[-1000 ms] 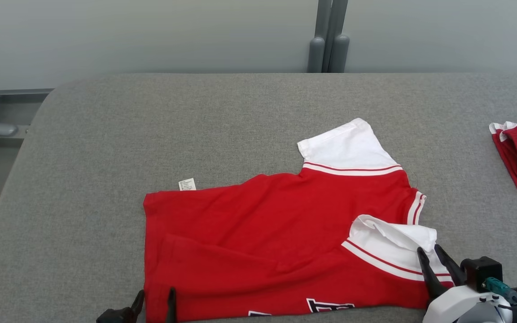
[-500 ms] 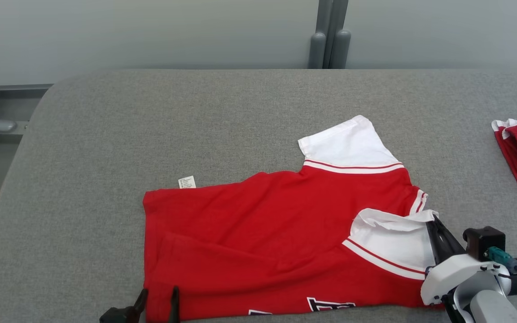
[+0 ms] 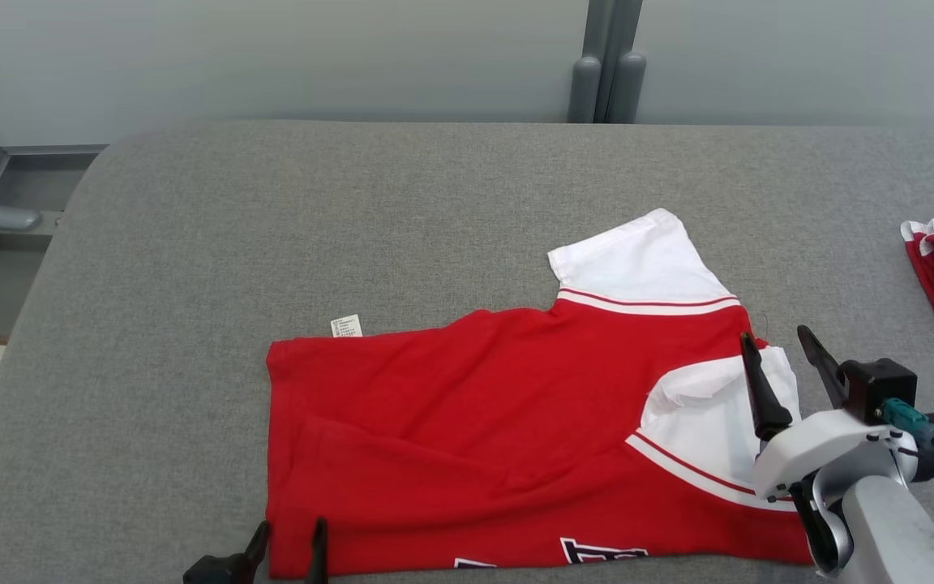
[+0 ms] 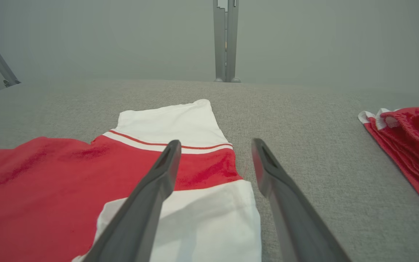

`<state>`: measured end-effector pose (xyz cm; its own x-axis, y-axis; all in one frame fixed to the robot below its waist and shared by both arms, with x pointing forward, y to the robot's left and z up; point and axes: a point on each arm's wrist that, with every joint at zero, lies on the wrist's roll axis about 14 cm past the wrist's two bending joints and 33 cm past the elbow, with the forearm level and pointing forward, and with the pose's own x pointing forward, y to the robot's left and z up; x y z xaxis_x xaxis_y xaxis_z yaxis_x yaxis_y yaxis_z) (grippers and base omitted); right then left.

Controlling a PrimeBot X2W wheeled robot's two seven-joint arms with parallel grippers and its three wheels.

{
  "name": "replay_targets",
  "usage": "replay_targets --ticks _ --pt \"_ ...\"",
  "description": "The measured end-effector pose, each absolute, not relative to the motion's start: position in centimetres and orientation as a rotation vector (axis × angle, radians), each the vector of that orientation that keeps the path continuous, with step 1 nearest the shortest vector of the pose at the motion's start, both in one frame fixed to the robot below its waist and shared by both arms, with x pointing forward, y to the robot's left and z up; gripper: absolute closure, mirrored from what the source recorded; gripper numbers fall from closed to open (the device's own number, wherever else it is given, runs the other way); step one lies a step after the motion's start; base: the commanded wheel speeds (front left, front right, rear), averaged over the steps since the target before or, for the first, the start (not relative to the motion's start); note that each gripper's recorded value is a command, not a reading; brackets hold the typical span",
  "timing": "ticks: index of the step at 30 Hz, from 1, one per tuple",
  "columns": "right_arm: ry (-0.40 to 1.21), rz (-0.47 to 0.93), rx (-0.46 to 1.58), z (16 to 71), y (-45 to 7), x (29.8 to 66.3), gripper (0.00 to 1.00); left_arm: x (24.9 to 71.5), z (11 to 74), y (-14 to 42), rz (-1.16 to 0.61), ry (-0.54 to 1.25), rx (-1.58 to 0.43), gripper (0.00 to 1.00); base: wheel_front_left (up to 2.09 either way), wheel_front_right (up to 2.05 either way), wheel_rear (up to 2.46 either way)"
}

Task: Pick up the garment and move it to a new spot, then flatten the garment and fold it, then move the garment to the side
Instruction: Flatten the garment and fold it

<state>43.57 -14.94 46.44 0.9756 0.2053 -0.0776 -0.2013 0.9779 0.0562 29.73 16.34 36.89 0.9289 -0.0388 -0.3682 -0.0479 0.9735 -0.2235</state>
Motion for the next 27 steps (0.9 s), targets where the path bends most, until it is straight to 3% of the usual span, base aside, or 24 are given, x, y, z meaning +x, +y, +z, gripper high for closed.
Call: replay_targets --ticks 10,20,27 --pt "0.088 0.186 0.054 46.0 -16.1 41.9 0.0 32.1 39.7 16.9 0.014 0.277 -0.202 0.0 0.0 0.0 0.0" --pt "0.036 0.23 0.023 47.7 -15.1 45.7 0.0 39.5 42.7 18.0 -0.017 0.181 -0.11 0.0 0.0 0.0 0.0" --pt "0.044 0.253 0.024 47.1 -14.4 46.7 0.0 42.4 40.5 18.7 -0.023 0.268 -0.078 0.0 0.0 0.0 0.0"
